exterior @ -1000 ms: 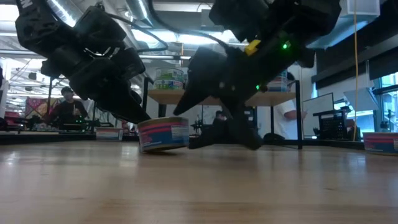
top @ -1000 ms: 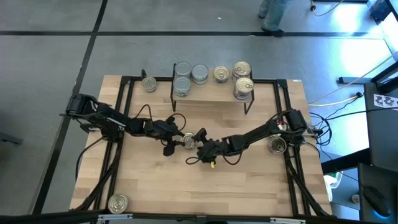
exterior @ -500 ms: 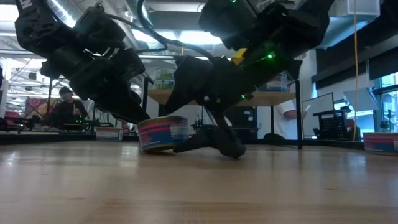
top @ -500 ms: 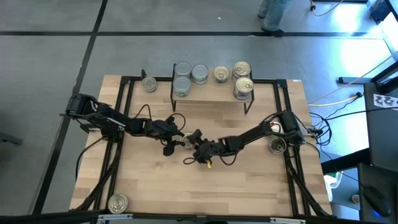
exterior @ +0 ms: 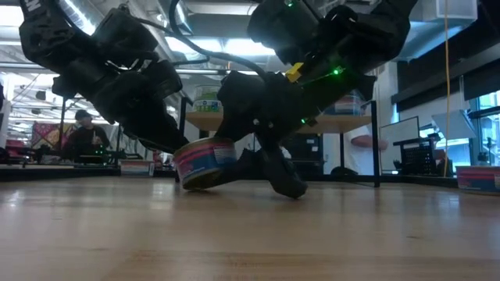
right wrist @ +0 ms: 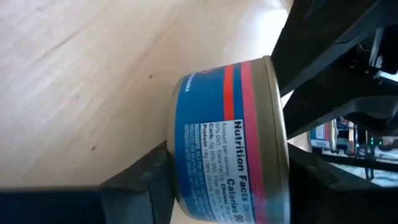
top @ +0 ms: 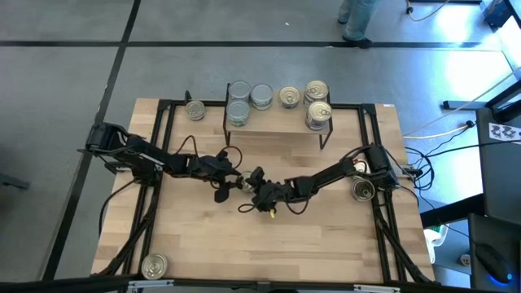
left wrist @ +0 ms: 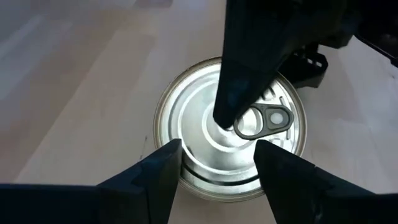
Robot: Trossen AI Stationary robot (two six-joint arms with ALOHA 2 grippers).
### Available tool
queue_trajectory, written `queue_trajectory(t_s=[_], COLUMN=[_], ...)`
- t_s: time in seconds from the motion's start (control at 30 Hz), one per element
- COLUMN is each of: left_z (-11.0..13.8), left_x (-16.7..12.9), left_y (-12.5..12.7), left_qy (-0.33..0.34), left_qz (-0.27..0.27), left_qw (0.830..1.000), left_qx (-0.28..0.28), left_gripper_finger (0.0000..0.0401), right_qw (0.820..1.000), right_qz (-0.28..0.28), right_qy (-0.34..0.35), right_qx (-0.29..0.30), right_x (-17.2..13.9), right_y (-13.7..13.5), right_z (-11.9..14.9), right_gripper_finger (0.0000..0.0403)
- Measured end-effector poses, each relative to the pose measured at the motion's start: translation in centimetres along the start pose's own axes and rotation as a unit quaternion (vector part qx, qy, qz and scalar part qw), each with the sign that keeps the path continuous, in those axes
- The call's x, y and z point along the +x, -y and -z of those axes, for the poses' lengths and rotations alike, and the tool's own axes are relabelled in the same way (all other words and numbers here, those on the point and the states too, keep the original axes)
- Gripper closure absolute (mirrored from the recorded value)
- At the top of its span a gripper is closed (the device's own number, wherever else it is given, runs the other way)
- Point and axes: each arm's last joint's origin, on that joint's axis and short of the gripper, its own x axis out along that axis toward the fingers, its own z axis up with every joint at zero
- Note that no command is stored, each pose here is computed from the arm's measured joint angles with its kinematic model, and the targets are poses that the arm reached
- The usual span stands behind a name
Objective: Stack canned seafood by type on shelf
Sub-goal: Stack the blue pink tuna can on top of the other blue pink tuna can on the shelf
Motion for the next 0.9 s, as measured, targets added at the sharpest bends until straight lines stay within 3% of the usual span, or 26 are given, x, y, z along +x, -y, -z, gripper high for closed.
queue_trajectory(t_s=[0.17, 0.33, 0.53, 0.7, 0.9], left_z=[-0.6, -1.5, -1.7, -1.4, -1.3], left_x=[-0.6, -2.5, -4.6, -4.9, -4.7], left_y=[-0.1, 0.0, -0.4, -0.6, -0.6], left_qy=[0.014, 0.021, 0.009, -0.009, -0.011], left_qz=[-0.004, -0.004, -0.059, -0.075, -0.077], left_qw=[1.000, 1.000, 0.998, 0.997, 0.996], left_qx=[-0.018, -0.020, -0.026, -0.033, -0.030], left_gripper_finger=[0.0194, 0.0194, 0.0194, 0.0194, 0.0194], right_qw=[0.998, 0.996, 0.991, 0.981, 0.959], right_qz=[0.013, 0.000, 0.035, 0.123, 0.190], right_qy=[-0.015, -0.032, -0.057, -0.061, -0.143], right_qx=[0.063, 0.086, 0.114, 0.139, 0.157], right_x=[-0.9, -3.7, -8.4, -12.4, -14.1], right_y=[0.4, 2.2, 6.2, 10.7, 16.8], right_z=[-0.4, -0.5, -0.3, 0.0, 3.5], right_gripper_finger=[0.0196, 0.0205, 0.0206, 0.0206, 0.0206])
